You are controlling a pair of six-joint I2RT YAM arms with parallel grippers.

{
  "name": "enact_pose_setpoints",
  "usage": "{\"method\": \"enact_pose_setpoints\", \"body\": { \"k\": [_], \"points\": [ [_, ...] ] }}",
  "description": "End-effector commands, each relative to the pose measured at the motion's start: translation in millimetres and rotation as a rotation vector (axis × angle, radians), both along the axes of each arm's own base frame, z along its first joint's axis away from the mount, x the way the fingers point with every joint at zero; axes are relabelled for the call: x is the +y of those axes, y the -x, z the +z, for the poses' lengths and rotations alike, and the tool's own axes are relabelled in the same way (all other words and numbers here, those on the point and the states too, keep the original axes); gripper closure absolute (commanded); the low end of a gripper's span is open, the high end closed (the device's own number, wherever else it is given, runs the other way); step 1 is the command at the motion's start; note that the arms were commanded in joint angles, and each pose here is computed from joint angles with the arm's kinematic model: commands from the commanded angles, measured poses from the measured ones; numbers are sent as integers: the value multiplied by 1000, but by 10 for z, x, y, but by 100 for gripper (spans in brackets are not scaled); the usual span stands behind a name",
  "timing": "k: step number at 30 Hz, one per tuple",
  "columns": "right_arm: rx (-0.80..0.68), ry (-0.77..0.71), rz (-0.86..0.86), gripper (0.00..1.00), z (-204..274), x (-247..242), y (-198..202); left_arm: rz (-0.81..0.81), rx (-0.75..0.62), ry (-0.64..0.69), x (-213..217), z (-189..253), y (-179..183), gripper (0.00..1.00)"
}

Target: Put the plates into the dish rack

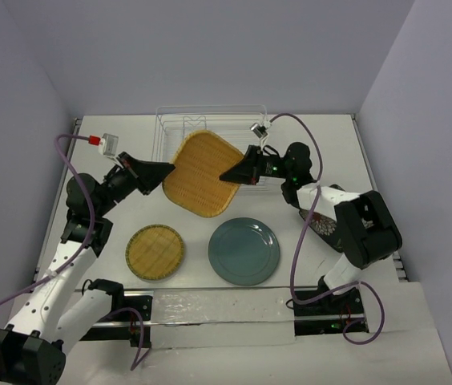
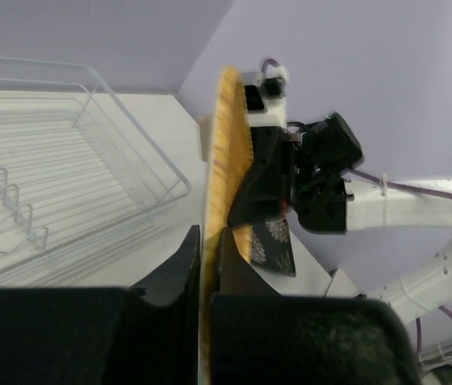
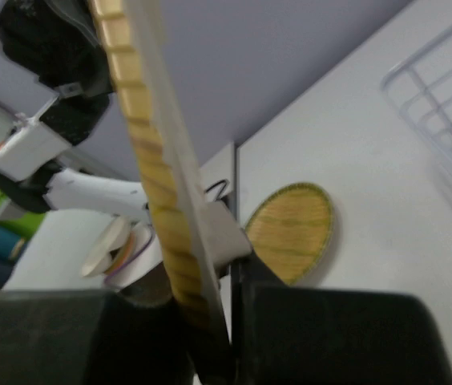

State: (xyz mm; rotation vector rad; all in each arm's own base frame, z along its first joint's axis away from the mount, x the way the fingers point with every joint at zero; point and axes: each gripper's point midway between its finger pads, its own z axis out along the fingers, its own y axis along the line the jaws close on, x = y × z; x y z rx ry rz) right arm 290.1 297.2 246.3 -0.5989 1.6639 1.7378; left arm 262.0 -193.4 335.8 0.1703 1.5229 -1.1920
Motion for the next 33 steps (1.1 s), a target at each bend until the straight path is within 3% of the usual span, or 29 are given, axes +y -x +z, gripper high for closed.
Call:
{"method": "enact_pose_setpoints", "body": {
  "k": [1,2,4,6,7,9,12,17,21,25,28,33],
  "points": [
    [-286,-122,69,100,537,32,228,64,-116,78,56,504,-35,100],
    [-295,-119,57,100,560,21,203,103,-102,69,97,494,-93,92],
    [-315,-109,29,100,617,-4,145,212,-58,39,225,458,-242,59],
    [-320,-78,-22,100,669,-51,42,317,-21,19,365,442,-363,33],
    [-346,-62,-49,100,702,-71,-14,372,5,7,445,390,-423,23],
    [-405,-15,-131,100,767,-113,-166,465,30,2,591,371,-496,14],
    [-489,128,-348,100,938,-269,-495,645,89,-18,886,273,-615,9],
    [-652,231,-481,100,1315,-396,-804,810,127,-36,1164,162,-717,7],
    [-947,277,-441,100,1636,-295,-1086,839,132,-79,1201,49,-795,7],
    [-1026,349,-415,100,1565,-137,-1616,874,139,-130,1263,-41,-835,6],
    [-1116,336,-437,100,1805,-67,-1830,886,122,-141,1294,-45,-828,5],
    [-1181,378,-443,100,1643,97,-2425,900,99,-160,1335,-63,-814,5]
  ]
}}
